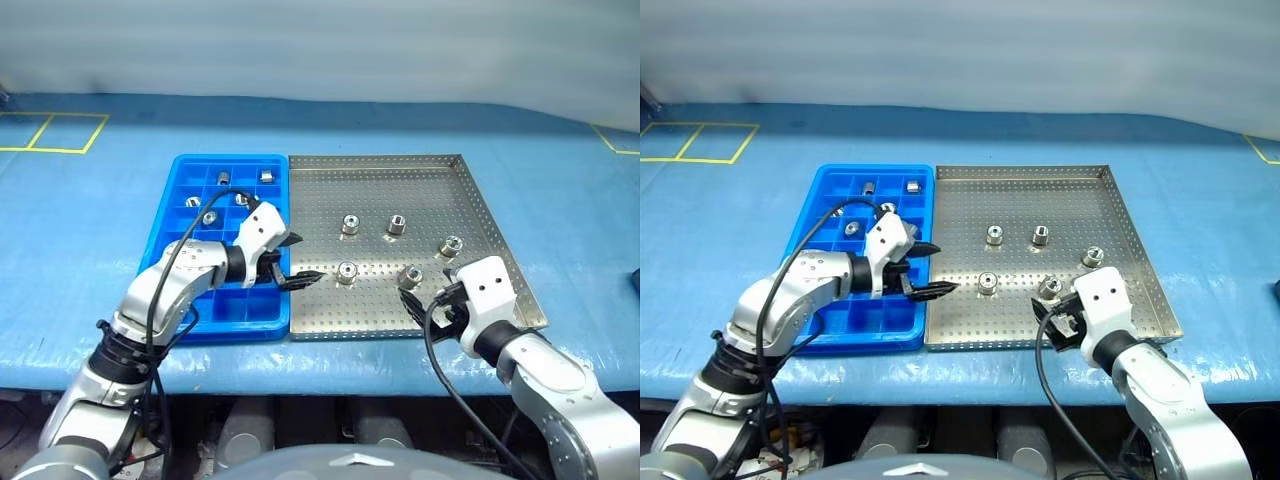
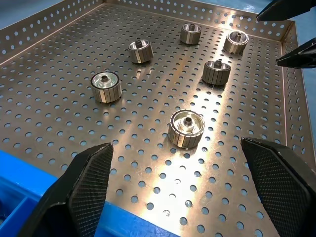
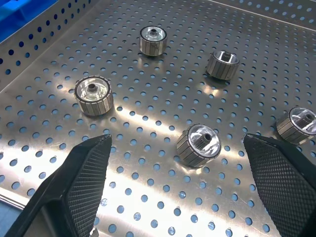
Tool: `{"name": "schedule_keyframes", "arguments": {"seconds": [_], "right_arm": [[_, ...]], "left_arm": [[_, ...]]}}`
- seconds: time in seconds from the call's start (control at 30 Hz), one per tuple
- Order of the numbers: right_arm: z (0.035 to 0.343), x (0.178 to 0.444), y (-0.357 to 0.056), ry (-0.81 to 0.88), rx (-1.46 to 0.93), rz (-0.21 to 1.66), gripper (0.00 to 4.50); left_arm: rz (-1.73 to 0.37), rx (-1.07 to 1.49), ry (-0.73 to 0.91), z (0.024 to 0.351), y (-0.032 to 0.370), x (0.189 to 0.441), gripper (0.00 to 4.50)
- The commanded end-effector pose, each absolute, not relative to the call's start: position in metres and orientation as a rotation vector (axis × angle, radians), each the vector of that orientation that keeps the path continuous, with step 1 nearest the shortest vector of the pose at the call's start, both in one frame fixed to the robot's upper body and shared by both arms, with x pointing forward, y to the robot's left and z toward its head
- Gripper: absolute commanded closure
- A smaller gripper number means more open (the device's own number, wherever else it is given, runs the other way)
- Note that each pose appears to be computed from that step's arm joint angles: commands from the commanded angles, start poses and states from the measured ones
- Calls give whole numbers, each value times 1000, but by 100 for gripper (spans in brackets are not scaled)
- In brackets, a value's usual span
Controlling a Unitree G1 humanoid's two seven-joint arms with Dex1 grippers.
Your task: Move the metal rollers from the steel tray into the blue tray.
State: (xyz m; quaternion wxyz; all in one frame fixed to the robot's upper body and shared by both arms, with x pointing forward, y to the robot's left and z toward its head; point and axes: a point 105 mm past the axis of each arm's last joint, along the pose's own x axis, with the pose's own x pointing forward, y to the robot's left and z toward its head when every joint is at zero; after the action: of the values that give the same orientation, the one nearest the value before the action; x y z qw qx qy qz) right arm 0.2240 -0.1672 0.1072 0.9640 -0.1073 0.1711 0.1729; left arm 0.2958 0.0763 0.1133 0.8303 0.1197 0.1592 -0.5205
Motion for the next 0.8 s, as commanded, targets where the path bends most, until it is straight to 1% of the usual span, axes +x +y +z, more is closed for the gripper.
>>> {"name": "schedule_keyframes", "arguments": {"seconds": [0.03, 0.37, 0.63, 0.7, 0.8], "right_arm": [[117, 225, -168, 294, -256, 345, 2], [117, 223, -160, 281, -248, 411, 2], [116, 224, -161, 278, -252, 402, 2], [116, 224, -161, 278, -252, 401, 2], [115, 224, -163, 278, -249, 388, 2]], "left_arm": [[-1112, 263, 286, 126, 72, 293, 0], [-1076, 247, 282, 127, 76, 296, 0], [-1080, 252, 268, 130, 76, 296, 0], [-1092, 248, 269, 131, 74, 297, 0], [-1137, 314, 311, 126, 62, 300, 0]]}}
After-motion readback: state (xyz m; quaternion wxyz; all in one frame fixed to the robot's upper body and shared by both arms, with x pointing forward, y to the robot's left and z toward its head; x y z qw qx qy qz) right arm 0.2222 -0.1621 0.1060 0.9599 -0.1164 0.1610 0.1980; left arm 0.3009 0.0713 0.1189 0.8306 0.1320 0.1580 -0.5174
